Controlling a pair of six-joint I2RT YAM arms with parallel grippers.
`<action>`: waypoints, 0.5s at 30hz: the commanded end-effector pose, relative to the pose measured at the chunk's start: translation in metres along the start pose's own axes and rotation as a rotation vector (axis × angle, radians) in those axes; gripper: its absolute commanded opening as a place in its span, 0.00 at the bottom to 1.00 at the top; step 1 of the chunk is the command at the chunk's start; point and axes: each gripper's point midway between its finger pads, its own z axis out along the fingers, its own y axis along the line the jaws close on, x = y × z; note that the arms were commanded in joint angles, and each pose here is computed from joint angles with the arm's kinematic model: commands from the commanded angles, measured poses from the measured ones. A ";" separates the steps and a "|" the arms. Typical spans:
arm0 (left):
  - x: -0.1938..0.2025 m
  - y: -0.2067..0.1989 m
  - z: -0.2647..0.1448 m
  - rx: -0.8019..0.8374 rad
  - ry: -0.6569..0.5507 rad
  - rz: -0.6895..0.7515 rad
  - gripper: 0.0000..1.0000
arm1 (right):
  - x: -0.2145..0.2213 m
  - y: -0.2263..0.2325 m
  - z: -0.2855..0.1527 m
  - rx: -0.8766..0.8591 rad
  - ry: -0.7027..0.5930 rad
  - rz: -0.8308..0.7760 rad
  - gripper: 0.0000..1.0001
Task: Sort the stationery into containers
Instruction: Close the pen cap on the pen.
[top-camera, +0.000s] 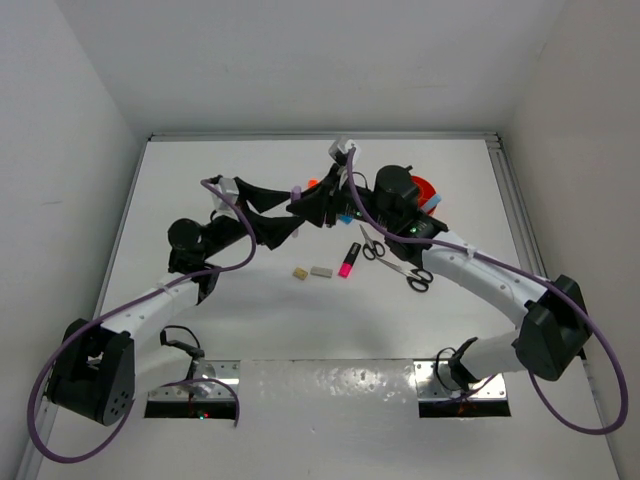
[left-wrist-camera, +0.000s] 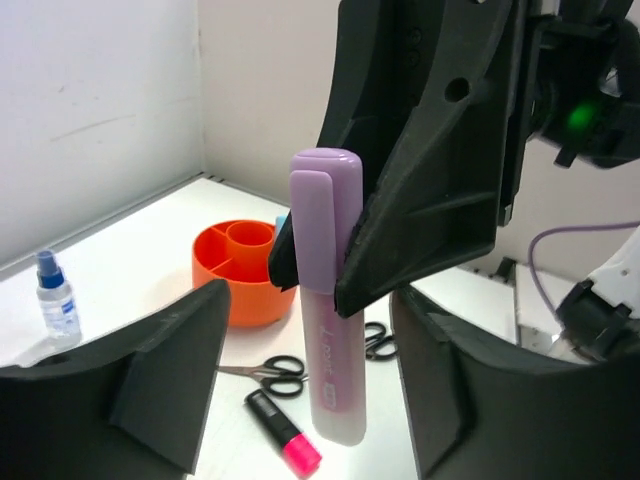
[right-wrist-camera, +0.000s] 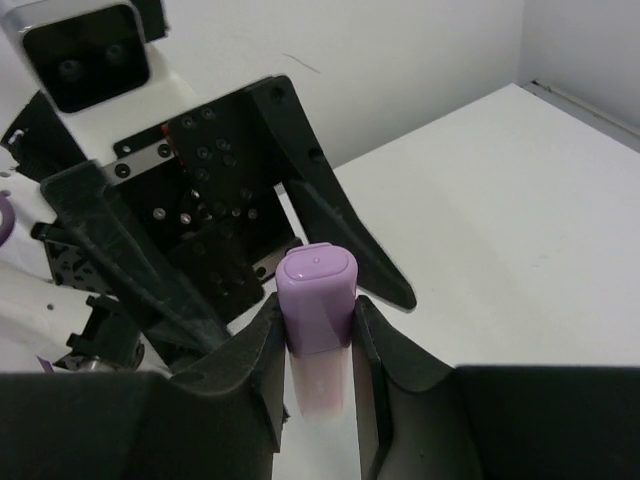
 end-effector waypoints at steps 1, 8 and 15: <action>-0.015 0.001 0.005 -0.008 -0.039 0.101 0.70 | -0.012 -0.008 -0.008 0.046 -0.051 0.005 0.00; 0.003 -0.005 0.000 0.042 0.032 0.137 1.00 | -0.020 -0.037 -0.023 0.187 -0.097 0.009 0.00; 0.011 0.000 -0.006 0.032 0.064 0.180 1.00 | -0.037 -0.119 -0.093 0.679 -0.177 -0.075 0.00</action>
